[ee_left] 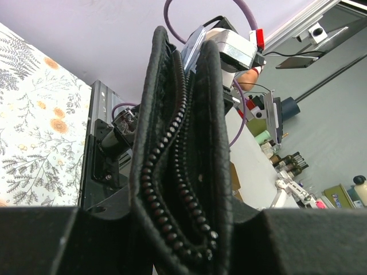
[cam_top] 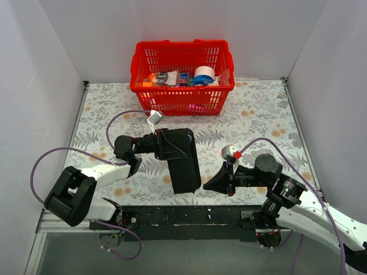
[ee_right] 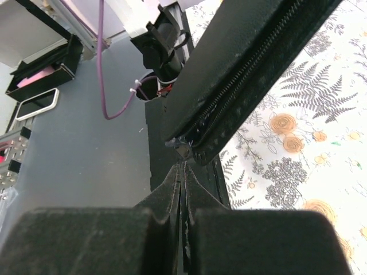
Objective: Sort the hair-cutting tools
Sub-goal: Zip the hairdressing tool bag.
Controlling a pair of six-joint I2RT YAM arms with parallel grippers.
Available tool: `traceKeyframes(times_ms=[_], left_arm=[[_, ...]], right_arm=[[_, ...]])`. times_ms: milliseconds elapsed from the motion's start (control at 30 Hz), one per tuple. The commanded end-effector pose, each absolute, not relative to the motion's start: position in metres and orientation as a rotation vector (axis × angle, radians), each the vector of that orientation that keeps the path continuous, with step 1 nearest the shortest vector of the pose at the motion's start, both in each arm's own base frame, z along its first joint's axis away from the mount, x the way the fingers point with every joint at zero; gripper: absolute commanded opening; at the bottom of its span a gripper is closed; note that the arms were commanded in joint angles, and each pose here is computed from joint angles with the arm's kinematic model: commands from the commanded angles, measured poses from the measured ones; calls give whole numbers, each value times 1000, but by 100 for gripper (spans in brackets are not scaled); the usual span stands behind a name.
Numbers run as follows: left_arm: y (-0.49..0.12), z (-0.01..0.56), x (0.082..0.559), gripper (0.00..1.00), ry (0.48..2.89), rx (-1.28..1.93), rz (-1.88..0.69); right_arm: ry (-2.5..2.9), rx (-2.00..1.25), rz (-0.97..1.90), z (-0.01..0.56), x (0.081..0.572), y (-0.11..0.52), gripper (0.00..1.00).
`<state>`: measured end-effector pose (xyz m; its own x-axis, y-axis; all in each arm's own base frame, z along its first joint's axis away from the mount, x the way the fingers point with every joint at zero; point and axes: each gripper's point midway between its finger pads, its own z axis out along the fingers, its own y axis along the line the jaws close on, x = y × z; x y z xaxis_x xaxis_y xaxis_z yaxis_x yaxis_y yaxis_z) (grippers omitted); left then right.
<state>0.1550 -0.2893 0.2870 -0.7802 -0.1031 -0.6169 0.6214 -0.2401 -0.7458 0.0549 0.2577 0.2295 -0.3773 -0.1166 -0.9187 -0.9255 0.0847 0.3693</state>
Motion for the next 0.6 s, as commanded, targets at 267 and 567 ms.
traceKeyframes(times_ms=[267,567], left_arm=[[-279,339,126,0,1606,477,-2389],[-280,340,126,0,1600,493,-2378]], right_arm=[[1522,-1065,1476,245,50,277,1],[1533,-1059,1493,243,51,285,1]])
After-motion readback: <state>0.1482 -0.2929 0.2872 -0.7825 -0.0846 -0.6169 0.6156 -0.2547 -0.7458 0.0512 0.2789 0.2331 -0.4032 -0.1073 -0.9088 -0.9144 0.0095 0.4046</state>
